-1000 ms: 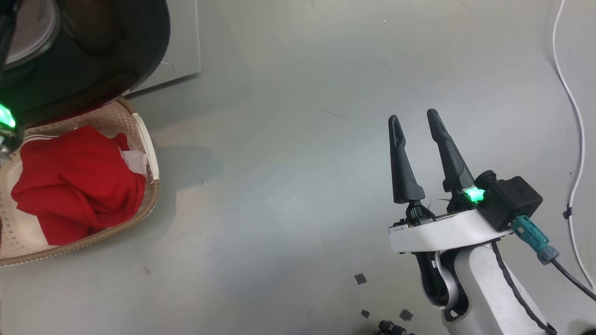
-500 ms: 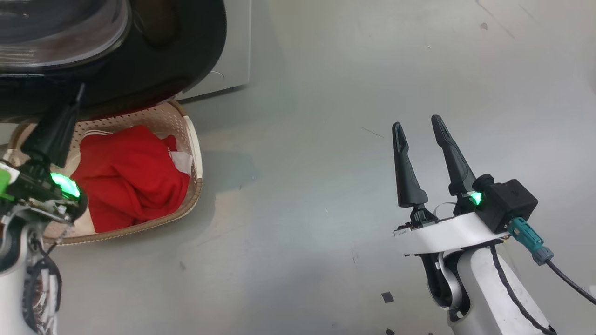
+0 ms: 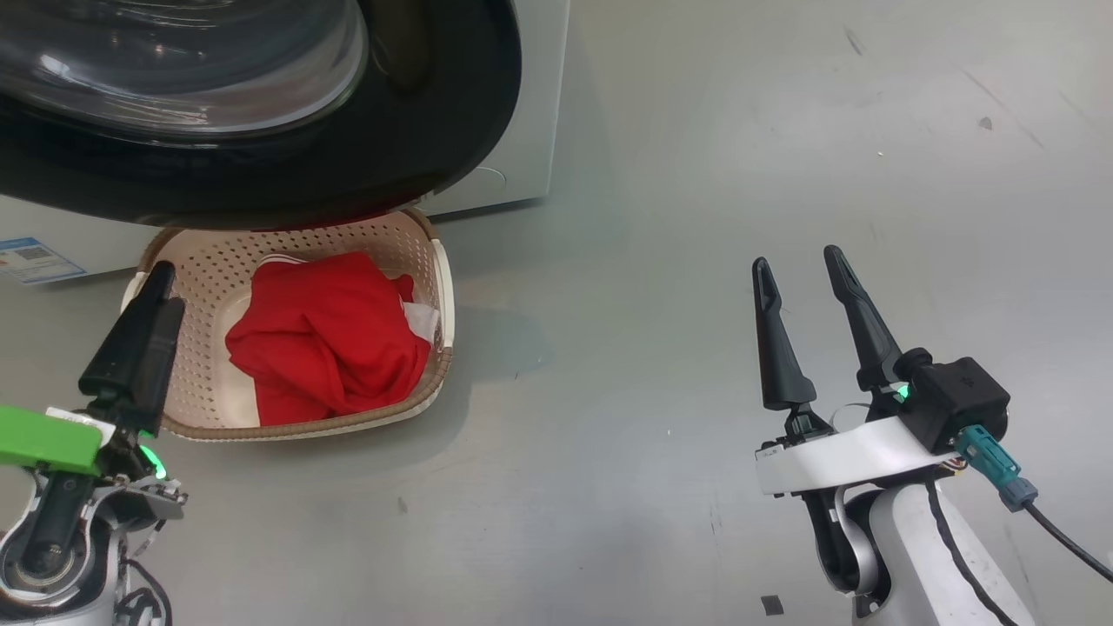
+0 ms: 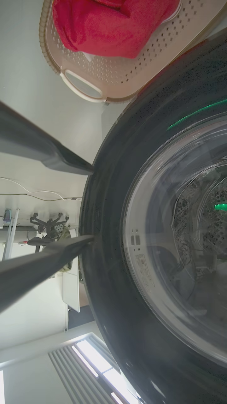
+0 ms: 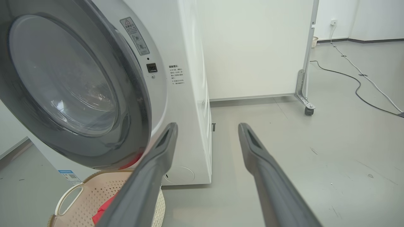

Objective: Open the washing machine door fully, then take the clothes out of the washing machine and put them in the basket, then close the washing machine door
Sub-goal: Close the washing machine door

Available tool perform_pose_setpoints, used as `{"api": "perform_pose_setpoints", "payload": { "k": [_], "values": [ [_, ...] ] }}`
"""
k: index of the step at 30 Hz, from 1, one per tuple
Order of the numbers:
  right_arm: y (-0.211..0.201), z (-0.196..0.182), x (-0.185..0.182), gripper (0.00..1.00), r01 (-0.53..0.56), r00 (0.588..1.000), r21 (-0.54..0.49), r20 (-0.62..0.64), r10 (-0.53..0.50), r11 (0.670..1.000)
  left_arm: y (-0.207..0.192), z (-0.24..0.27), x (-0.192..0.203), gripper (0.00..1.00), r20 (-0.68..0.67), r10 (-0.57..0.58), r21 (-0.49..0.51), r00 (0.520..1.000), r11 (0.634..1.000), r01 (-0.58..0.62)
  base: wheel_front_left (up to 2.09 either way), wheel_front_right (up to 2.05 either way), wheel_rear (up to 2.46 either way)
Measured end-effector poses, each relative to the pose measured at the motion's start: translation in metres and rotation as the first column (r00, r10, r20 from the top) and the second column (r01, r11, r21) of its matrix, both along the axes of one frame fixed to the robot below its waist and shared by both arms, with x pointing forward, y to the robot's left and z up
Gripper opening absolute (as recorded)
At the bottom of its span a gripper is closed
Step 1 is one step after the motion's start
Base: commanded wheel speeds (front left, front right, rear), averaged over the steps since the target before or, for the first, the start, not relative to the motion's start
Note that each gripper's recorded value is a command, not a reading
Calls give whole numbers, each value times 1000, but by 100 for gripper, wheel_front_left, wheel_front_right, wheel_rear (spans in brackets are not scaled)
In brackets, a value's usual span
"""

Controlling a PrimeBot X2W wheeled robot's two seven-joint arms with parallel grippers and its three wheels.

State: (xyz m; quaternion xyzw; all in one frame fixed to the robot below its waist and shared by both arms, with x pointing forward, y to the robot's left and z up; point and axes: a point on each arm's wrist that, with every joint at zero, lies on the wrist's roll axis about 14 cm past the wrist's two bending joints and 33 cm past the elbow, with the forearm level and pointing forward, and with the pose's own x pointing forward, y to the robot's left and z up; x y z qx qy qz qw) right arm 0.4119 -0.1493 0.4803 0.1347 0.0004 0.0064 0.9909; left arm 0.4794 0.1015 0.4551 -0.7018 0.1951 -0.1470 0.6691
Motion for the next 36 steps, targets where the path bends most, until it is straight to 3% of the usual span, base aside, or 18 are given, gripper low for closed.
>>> {"api": "perform_pose_setpoints", "payload": {
  "k": [4,9,15,19,24,27,36],
  "values": [
    [4,2,-1,100,-12,1000,-8,8,12,1000,26,0,-6,100,52,92,212,994,972,-101,0,0,0],
    [4,8,1,100,-19,999,-18,28,20,1000,44,37,-4,100,266,99,473,959,853,-219,0,0,0],
    [7,12,-2,100,-30,999,-29,39,32,999,64,69,-12,100,470,-9,693,883,624,-362,0,0,0],
    [10,18,-2,100,-41,997,-39,57,43,998,65,68,-27,100,510,-109,777,853,483,-403,0,0,0],
    [9,20,-6,100,-45,997,-45,62,47,998,72,59,-43,100,513,-132,837,848,296,-460,0,0,0],
    [8,19,-10,100,-41,997,-52,59,45,998,67,48,-56,100,490,-119,856,864,256,-450,0,0,0],
    [10,8,-29,100,-51,998,-59,17,52,997,61,29,-86,100,444,-41,874,895,243,-422,0,0,0]
  ]
}}
